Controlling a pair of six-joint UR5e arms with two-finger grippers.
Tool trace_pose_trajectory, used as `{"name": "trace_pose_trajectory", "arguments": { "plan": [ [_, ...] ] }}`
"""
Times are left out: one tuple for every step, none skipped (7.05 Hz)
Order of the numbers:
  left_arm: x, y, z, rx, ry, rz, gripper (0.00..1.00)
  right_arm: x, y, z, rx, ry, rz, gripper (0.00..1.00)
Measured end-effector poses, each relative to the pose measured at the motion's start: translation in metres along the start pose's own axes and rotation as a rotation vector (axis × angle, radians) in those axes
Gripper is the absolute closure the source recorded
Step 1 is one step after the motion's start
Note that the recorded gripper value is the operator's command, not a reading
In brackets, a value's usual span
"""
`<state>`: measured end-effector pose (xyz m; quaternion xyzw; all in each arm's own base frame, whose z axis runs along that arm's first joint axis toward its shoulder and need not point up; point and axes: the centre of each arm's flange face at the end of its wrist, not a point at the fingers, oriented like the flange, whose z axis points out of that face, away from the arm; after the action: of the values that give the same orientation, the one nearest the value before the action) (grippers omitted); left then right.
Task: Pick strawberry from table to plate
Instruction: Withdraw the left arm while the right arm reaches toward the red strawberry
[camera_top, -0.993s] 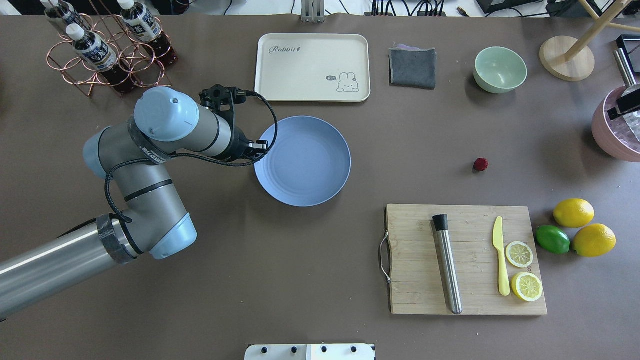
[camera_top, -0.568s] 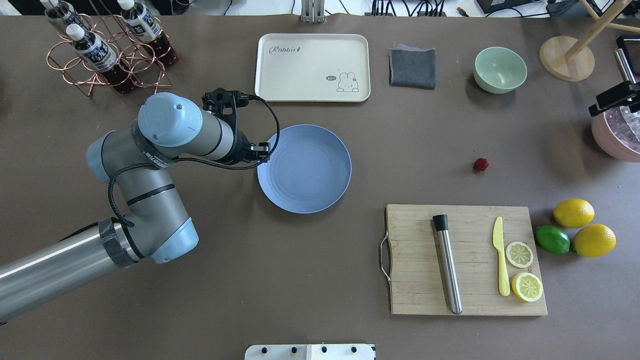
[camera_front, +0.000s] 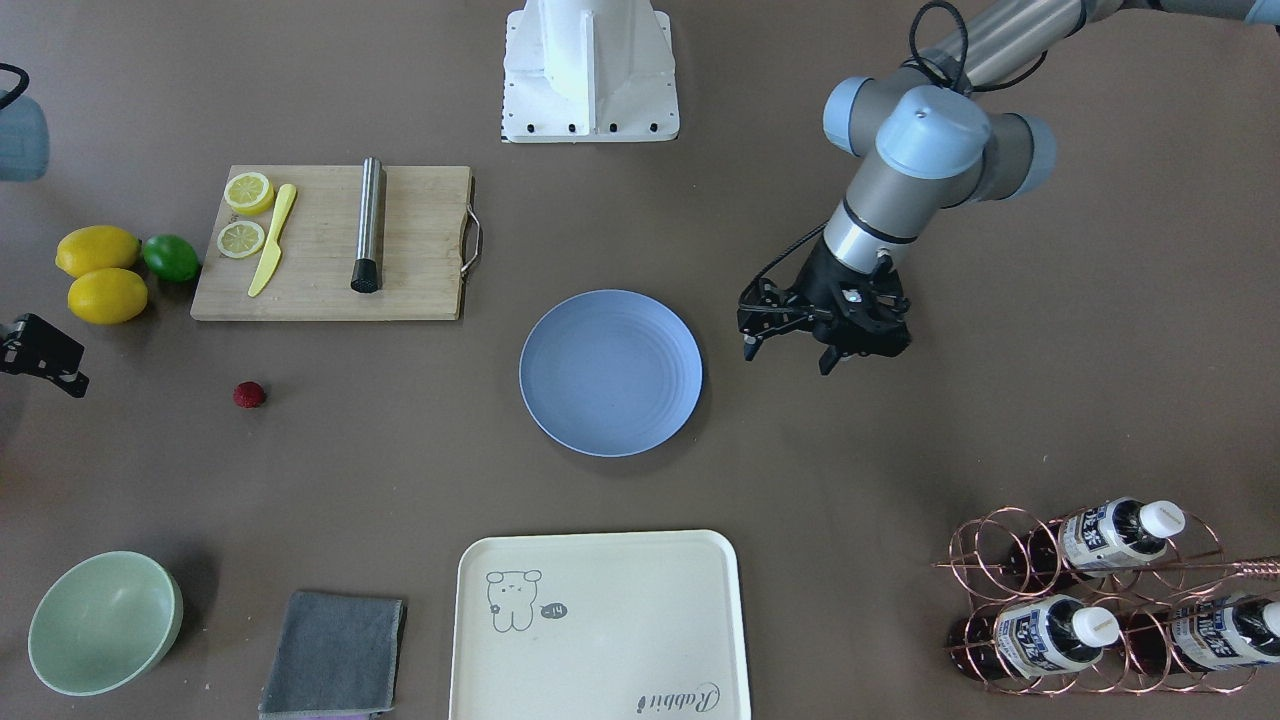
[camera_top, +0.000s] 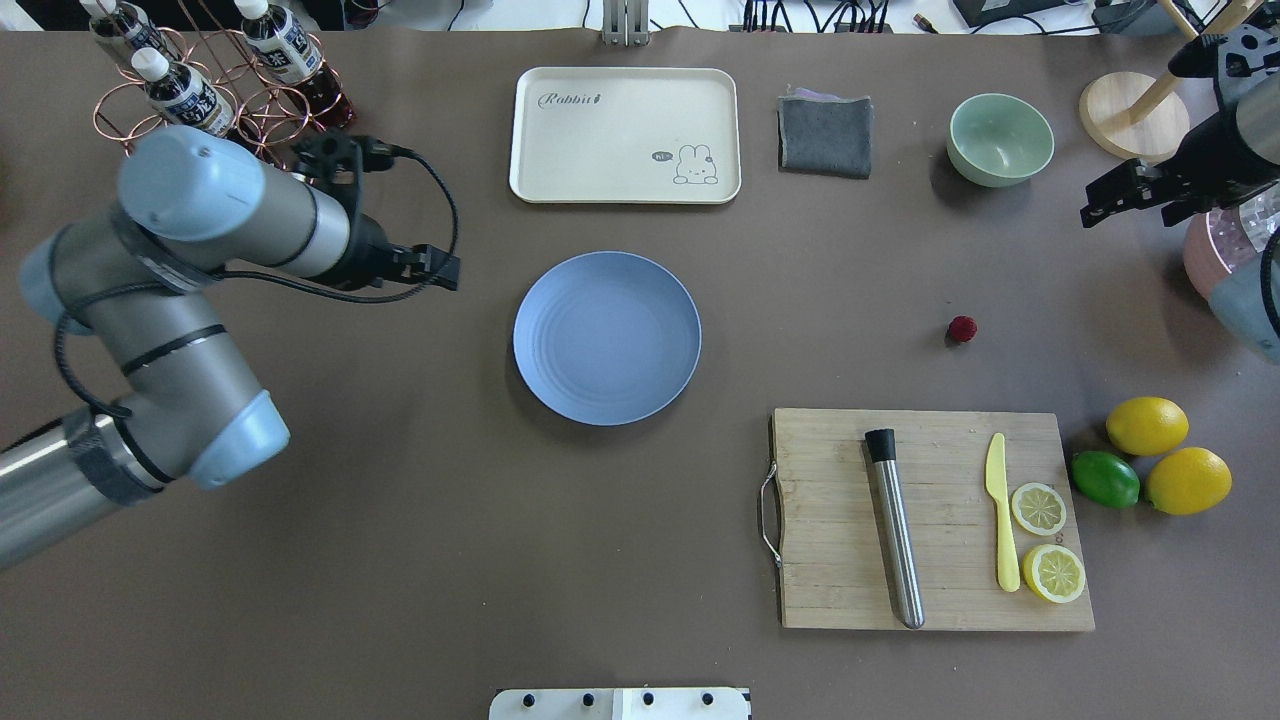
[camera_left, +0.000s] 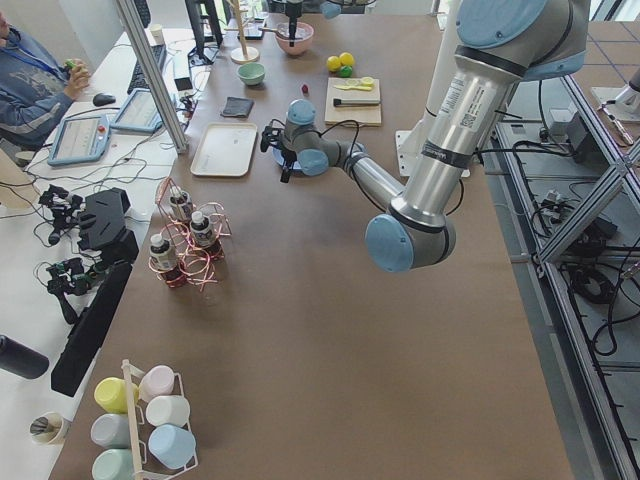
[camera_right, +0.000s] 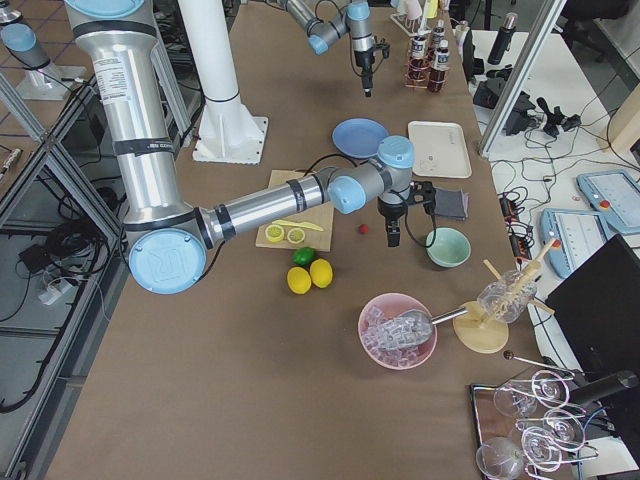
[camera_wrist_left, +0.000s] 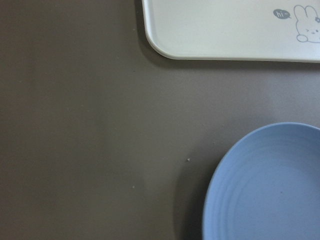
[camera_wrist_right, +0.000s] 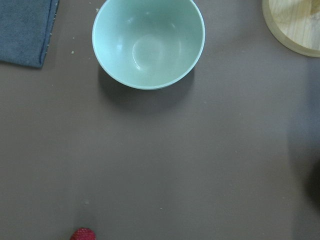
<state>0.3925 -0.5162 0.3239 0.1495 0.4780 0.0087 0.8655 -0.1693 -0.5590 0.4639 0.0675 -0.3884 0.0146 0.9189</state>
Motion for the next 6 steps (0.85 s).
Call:
{"name": "trace_pose_trajectory", "arguments": {
  "plan": [
    [-0.061,-0.014,-0.033,-0.016,-0.016,0.053,0.02,-0.020,0.000,0.007,0.006,0.010,0.008,0.00],
    [-0.128,-0.026,-0.068,-0.036,-0.026,0.106,0.02,-0.039,0.000,0.016,0.016,0.017,-0.010,0.00],
    [-0.202,-0.034,-0.108,-0.056,-0.038,0.147,0.02,-0.056,0.002,0.024,0.027,0.013,-0.040,0.01],
    [-0.263,-0.037,-0.145,-0.071,-0.062,0.183,0.02,-0.066,0.005,0.032,0.034,0.006,-0.053,0.01],
    [-0.309,-0.036,-0.172,-0.090,-0.092,0.223,0.02,-0.073,0.009,0.039,0.037,0.009,-0.036,0.03],
    [-0.339,-0.034,-0.190,-0.113,-0.116,0.252,0.02,-0.083,0.015,0.048,0.041,0.021,-0.013,0.06]
  ]
}}
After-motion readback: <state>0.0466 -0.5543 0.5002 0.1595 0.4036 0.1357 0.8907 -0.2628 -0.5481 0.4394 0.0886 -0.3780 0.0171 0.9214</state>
